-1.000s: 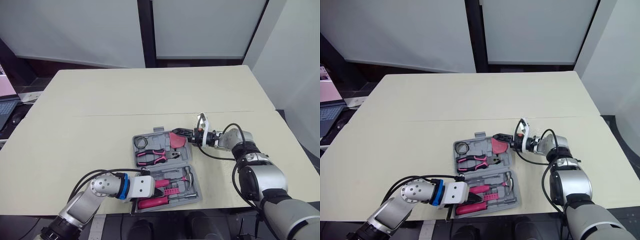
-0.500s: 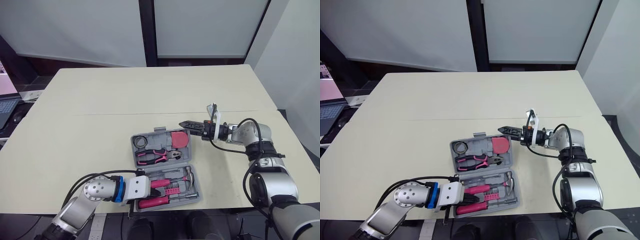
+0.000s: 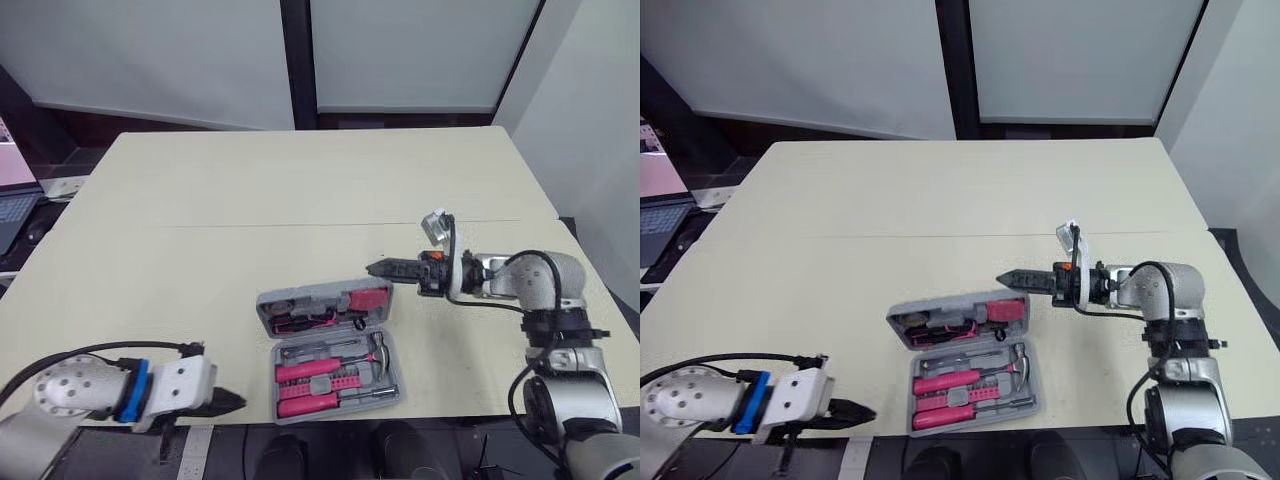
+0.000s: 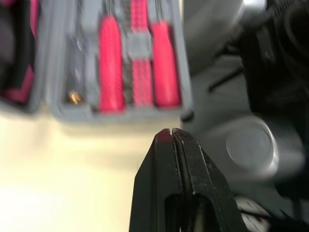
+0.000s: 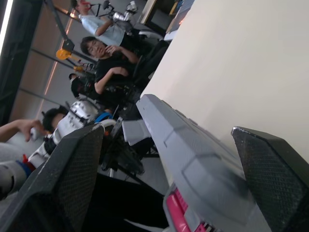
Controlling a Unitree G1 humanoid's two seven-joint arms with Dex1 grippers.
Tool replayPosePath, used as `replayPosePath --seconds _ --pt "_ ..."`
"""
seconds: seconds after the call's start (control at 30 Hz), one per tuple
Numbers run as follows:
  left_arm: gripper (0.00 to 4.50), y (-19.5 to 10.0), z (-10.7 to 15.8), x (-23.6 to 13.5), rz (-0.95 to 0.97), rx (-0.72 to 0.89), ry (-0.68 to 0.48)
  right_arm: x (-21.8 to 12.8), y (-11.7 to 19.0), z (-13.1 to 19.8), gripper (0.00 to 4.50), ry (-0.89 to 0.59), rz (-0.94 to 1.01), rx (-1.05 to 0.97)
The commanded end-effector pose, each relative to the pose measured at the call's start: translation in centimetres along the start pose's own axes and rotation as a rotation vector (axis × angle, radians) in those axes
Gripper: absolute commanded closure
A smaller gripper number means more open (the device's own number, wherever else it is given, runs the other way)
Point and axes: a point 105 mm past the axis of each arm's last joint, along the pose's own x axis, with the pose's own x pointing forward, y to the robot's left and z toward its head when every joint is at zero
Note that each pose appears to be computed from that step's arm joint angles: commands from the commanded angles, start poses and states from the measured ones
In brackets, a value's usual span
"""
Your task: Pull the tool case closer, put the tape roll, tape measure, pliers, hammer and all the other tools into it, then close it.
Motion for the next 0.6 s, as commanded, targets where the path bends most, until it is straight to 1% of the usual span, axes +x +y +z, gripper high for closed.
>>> replayPosePath --seconds 0.03,0.13,0.2,0.23,0.27,0.33,0.37,0.4,0.47,0.53,0.57,0.6 --pt "4.50 1.7 -1.1 -1.3 0.087 -0.006 0.045 -0.4 2.9 -1.4 0.01 0.081 0.086 -0.029" --pt "4.50 3.4 -1.8 -0.9 0.180 -0.032 0.042 -1.5 4.5 -4.2 0.01 0.175 0.091 -0.035" --pt "4.50 3.8 -2.0 -0.3 0.213 -0.041 0.034 -2.1 5.4 -5.5 0.01 0.209 0.101 -0.035" --pt "4.50 4.1 -1.8 0.3 0.241 -0.060 0.009 -2.3 5.2 -5.6 0.01 0.204 0.043 -0.120" --pt "4.50 4.2 -1.7 0.8 0.257 -0.078 -0.008 -2.4 4.3 -5.3 0.01 0.189 -0.052 -0.226" --pt "4.50 4.0 -1.5 1.6 0.277 -0.106 -0.029 -3.0 1.3 -3.8 0.01 0.157 -0.284 -0.443" --pt "4.50 3.9 -1.5 1.7 0.281 -0.113 -0.029 -3.2 0.4 -3.4 0.01 0.154 -0.343 -0.497" --pt "4.50 3.8 -1.5 2.0 0.282 -0.126 -0.028 -3.6 -0.6 -3.2 0.18 0.179 -0.403 -0.580" --pt "4.50 3.5 -1.6 2.7 0.285 -0.155 -0.017 -4.9 -3.1 -3.5 0.60 0.321 -0.537 -0.782" --pt "4.50 3.4 -1.6 3.4 0.294 -0.183 -0.012 -5.9 -5.0 -4.5 1.24 0.489 -0.598 -0.961" --pt "4.50 3.4 -1.6 3.8 0.297 -0.196 -0.009 -6.2 -5.6 -5.2 1.69 0.561 -0.596 -1.018" --pt "4.50 3.4 -1.5 4.1 0.298 -0.209 -0.006 -6.3 -6.0 -6.0 1.96 0.615 -0.583 -1.051"
